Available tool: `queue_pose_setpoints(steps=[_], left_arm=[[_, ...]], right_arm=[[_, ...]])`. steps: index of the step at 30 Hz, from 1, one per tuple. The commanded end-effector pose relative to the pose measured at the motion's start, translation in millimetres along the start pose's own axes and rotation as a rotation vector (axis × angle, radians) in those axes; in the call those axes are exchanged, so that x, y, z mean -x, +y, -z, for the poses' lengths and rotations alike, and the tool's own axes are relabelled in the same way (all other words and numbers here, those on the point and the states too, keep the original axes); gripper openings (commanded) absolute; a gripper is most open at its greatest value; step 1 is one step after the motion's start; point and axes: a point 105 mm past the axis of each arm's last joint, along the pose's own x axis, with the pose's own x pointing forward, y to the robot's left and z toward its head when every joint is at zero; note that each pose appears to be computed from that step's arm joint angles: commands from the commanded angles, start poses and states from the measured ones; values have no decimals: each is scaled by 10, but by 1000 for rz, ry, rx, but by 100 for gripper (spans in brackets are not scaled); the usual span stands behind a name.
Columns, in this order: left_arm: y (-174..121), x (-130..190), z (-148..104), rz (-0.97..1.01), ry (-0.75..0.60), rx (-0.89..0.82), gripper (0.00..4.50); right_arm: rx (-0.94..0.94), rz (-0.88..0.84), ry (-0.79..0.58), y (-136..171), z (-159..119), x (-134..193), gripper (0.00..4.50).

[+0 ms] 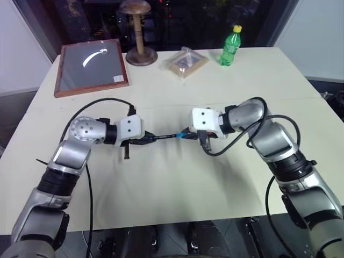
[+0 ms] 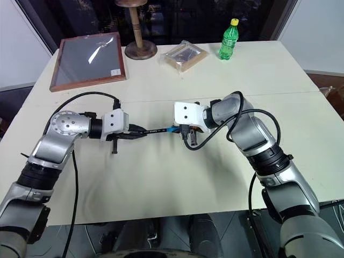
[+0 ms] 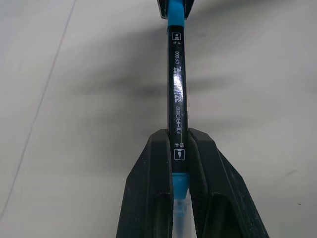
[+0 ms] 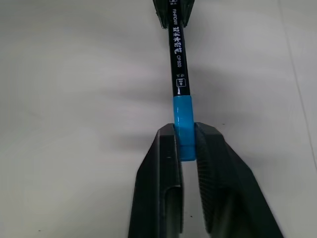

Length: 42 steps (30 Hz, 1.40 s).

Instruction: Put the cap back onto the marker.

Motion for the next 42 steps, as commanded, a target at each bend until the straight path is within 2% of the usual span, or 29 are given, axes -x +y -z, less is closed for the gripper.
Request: queue_pose_setpoints(steps=[1, 5, 14, 21, 27, 33, 37, 42], left_arm=[[22, 91, -180, -40, -46, -43, 0], [-48, 155, -135, -51, -28, -21, 0], [-116, 340, 5, -157, 18, 91, 0], [-21, 595, 190, -475, 52, 345, 0], [-318, 714, 310, -677, 119, 634, 0], [-745, 818, 468, -790, 291, 892, 0], [-804, 871, 544, -857, 360, 979, 0], [-784, 830, 638, -877, 395, 998, 0]], right_arm=[[65, 5, -21, -51, -113, 17, 233], [70, 13, -7, -67, -72, 28, 445], [43, 63, -28, -145, -104, 133, 445], [-77, 129, -41, -109, -32, 221, 445], [-177, 162, -34, 54, 63, 233, 445], [-268, 196, -23, 176, 151, 225, 445], [-300, 202, -18, 239, 173, 218, 445], [-318, 213, -14, 261, 175, 230, 445]])
